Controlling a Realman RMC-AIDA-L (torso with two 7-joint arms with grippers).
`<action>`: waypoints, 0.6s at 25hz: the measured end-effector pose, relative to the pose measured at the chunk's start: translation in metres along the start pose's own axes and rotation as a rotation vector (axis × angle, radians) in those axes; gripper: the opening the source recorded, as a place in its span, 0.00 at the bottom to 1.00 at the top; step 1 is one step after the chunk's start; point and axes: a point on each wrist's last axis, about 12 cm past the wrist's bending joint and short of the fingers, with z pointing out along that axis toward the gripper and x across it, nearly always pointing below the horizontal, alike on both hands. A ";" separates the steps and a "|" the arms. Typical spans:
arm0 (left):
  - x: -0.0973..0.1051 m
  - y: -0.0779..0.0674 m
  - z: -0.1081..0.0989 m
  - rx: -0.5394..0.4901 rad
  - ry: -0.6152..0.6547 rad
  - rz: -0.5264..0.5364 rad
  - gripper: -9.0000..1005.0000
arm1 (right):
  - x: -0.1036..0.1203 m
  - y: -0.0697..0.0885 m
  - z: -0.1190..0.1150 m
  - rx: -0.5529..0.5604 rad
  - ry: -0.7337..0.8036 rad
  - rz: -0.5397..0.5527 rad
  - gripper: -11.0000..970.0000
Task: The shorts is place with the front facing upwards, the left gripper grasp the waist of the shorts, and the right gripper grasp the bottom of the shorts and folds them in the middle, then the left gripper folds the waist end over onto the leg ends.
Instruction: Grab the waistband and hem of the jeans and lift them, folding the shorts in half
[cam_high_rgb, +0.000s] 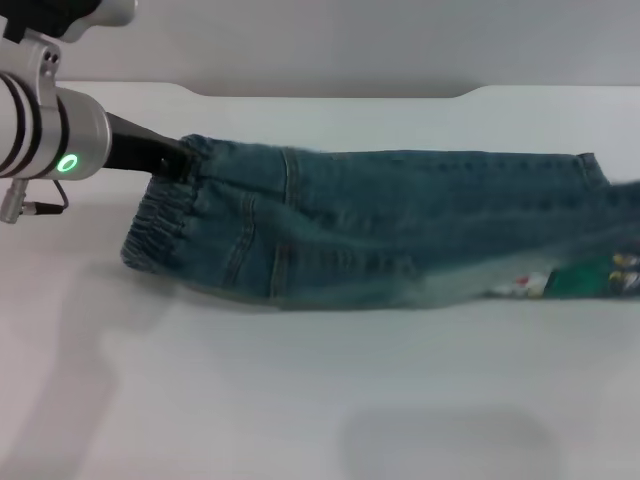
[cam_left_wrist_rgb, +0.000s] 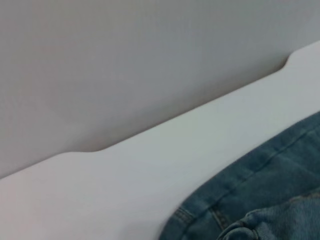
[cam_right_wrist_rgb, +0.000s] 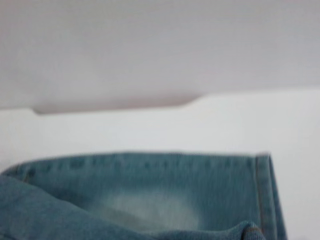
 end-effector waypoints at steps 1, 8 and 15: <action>0.000 0.000 0.000 0.000 0.000 0.000 0.09 | -0.003 0.000 -0.001 0.011 -0.021 -0.011 0.01; 0.006 0.006 0.002 -0.023 -0.084 -0.042 0.09 | -0.016 -0.009 0.004 0.067 -0.129 -0.058 0.01; 0.009 0.010 0.008 -0.028 -0.132 -0.076 0.09 | -0.023 -0.016 0.019 0.068 -0.168 -0.061 0.01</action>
